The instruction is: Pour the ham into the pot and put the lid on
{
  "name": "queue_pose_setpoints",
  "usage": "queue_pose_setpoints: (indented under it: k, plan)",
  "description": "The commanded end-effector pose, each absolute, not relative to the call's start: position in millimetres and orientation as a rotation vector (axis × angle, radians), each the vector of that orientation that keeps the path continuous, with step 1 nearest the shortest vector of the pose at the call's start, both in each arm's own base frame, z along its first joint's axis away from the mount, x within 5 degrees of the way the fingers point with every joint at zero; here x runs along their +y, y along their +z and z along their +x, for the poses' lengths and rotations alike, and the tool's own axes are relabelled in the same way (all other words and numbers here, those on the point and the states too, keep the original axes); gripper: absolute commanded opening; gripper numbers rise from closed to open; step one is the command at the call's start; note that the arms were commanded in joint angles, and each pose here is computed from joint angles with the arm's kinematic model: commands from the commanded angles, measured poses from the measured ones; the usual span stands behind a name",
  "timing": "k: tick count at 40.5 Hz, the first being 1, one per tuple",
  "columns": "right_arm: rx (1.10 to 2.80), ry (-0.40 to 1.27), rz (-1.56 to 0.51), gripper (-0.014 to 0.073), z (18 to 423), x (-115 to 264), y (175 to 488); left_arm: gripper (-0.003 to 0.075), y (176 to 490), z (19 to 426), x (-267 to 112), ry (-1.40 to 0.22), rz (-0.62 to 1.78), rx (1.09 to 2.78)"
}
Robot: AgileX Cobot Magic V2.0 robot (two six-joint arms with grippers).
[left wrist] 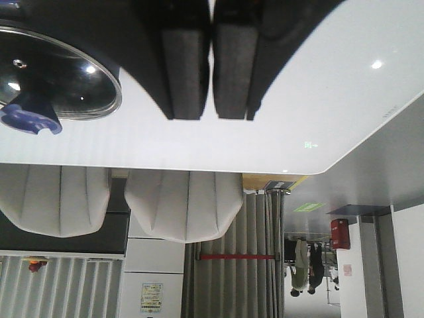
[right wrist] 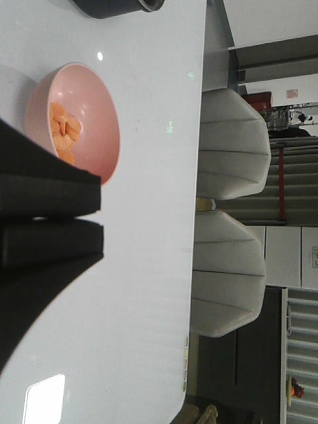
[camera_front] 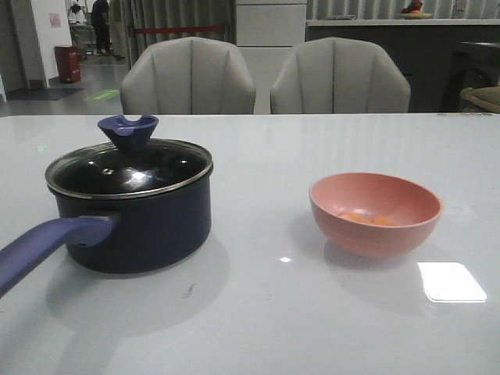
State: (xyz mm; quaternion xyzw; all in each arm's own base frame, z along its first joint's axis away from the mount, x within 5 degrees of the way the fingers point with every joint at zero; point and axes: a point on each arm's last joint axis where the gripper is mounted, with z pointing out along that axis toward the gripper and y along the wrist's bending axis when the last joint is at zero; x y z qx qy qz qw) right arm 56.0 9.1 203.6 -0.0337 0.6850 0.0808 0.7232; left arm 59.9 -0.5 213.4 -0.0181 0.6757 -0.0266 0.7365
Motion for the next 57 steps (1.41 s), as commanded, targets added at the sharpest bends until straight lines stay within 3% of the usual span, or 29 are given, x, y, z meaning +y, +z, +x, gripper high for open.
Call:
queue_pose_setpoints:
  k: [1, 36, 51, 57]
  plan:
    - [1.415, 0.173, -0.070, 0.0147, 53, 8, 213, 0.0113, 213, 61, 0, -0.064, -0.054, 1.441]
    - [1.415, 0.173, -0.070, 0.0147, 53, 8, 213, 0.0113, 214, 61, 0, -0.064, -0.055, 1.428]
    - [1.415, 0.173, -0.070, 0.0147, 53, 8, 213, 0.0113, 257, 46, 3, -0.050, -0.063, 0.970]
    - [1.415, 0.173, -0.070, 0.0147, 53, 8, 213, 0.0113, 289, 44, 2, -0.062, -0.055, 1.047]
